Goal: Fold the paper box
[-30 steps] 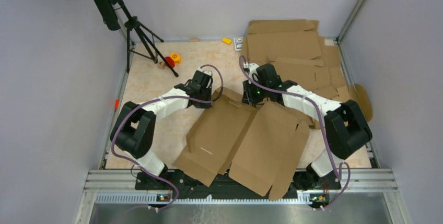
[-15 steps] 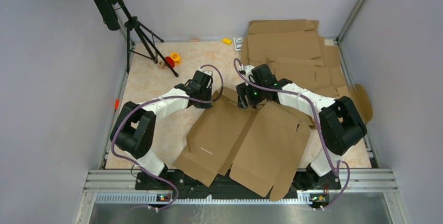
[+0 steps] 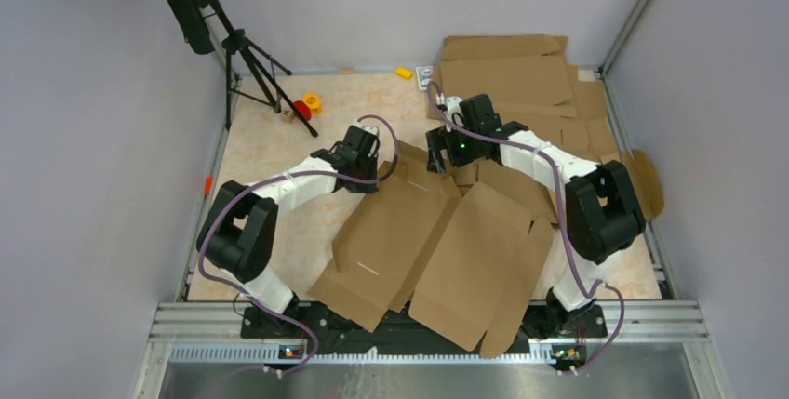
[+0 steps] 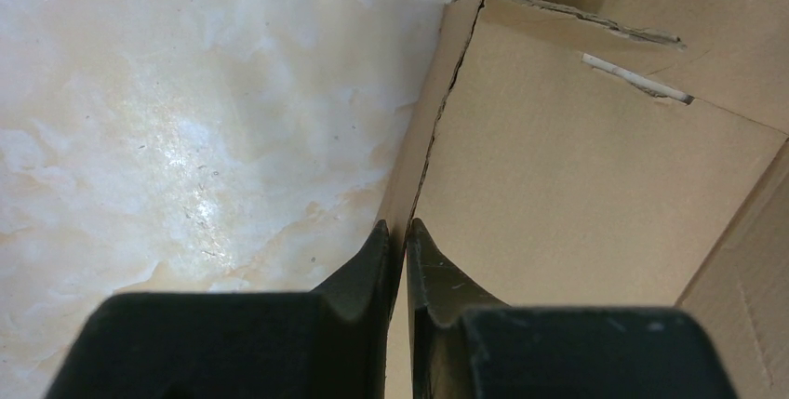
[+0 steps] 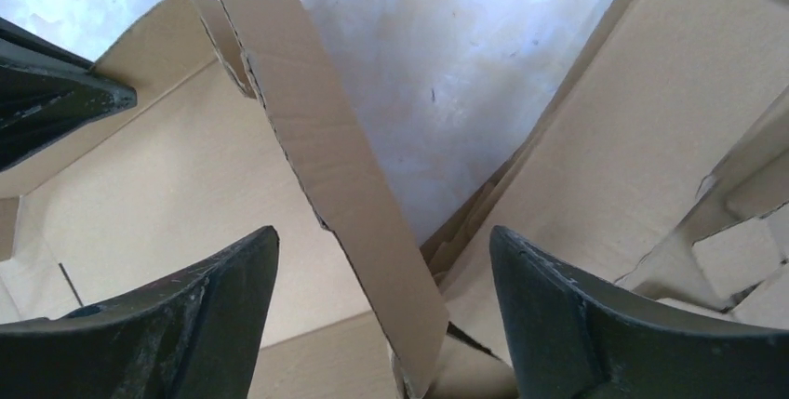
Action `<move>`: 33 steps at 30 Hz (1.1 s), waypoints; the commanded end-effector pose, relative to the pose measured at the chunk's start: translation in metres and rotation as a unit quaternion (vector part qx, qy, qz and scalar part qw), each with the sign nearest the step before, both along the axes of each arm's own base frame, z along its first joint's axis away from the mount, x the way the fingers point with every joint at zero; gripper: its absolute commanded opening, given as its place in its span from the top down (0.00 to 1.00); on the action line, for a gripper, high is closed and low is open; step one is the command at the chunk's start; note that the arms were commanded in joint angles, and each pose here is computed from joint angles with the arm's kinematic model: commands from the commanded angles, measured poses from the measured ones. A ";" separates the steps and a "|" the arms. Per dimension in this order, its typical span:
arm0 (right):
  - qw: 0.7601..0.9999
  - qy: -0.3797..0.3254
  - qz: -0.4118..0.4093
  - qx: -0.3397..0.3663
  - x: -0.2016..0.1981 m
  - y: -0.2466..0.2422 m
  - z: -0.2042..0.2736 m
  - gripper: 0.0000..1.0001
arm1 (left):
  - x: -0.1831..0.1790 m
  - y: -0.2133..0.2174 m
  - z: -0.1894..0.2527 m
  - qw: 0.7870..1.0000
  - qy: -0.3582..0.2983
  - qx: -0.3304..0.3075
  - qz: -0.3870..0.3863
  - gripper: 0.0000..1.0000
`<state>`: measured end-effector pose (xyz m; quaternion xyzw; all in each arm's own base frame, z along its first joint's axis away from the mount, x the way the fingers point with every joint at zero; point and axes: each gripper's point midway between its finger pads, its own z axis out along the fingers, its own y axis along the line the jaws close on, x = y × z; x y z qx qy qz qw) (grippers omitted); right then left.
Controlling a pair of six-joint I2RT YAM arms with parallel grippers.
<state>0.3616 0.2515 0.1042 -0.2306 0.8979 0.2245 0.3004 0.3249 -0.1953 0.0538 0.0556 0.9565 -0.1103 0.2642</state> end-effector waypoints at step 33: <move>0.981 -0.174 0.005 0.084 -0.002 0.046 0.056 1.00 | 0.034 -0.023 0.066 0.998 -0.066 -0.008 -0.022 1.00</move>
